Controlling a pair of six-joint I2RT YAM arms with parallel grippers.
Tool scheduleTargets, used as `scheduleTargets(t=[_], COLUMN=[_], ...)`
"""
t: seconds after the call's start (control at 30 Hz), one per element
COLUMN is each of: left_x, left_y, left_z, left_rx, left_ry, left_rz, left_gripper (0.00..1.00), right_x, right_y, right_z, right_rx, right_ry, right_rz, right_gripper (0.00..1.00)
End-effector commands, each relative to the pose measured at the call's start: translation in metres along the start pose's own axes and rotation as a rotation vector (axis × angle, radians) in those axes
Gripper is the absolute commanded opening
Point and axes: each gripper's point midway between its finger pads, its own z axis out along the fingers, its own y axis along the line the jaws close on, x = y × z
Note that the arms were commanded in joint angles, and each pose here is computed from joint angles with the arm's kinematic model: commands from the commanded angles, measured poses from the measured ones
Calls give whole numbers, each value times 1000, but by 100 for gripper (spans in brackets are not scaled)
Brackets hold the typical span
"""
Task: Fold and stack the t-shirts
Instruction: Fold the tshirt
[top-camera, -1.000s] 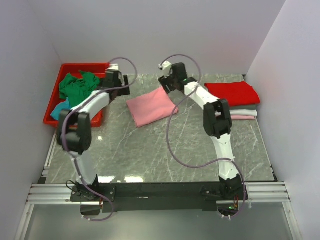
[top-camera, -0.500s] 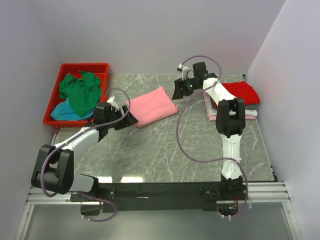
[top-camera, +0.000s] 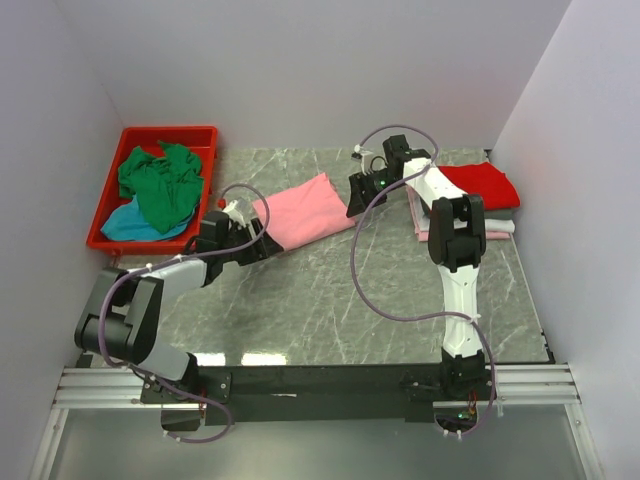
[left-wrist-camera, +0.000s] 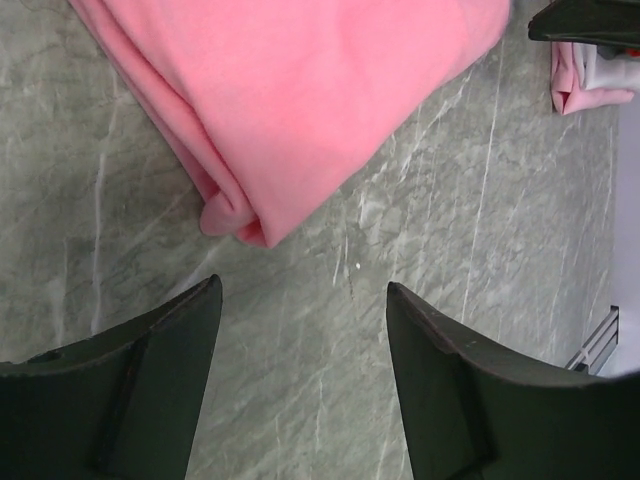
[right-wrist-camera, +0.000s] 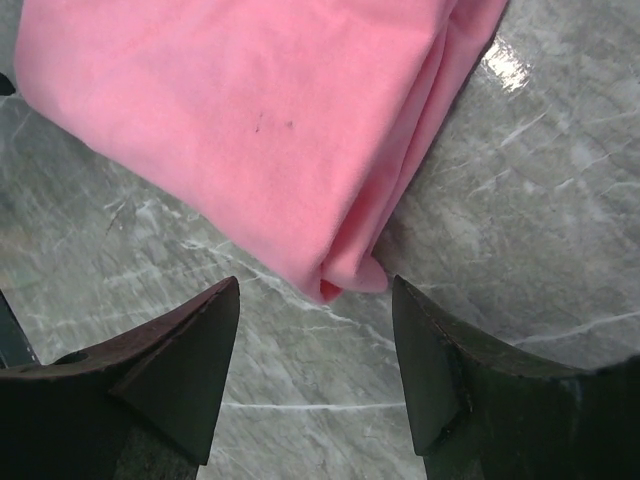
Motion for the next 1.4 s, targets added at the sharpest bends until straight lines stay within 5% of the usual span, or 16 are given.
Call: scheduleTargets(t=[0.0, 0.87, 1.0, 1.13, 1.37], left_x=[-21, -21, -18, -23, -25], left_y=[-22, 7, 9, 0, -12], left_z=[6, 38, 48, 52, 46], left_rx=[72, -109, -99, -63, -30], left_ry=[-51, -7, 18, 21, 29], left_rz=[41, 84, 78, 75, 56], left_gripper=[71, 61, 53, 34, 26], right_x=[-2, -5, -4, -4, -7], right_y=[5, 5, 7, 9, 2], right_z=[-5, 4, 7, 9, 14], right_rx=[-17, -42, -63, -72, -25], right_ry=[-4, 4, 9, 14, 25], right_rz=[-2, 50, 60, 65, 82], right_gripper=[68, 59, 54, 49, 54])
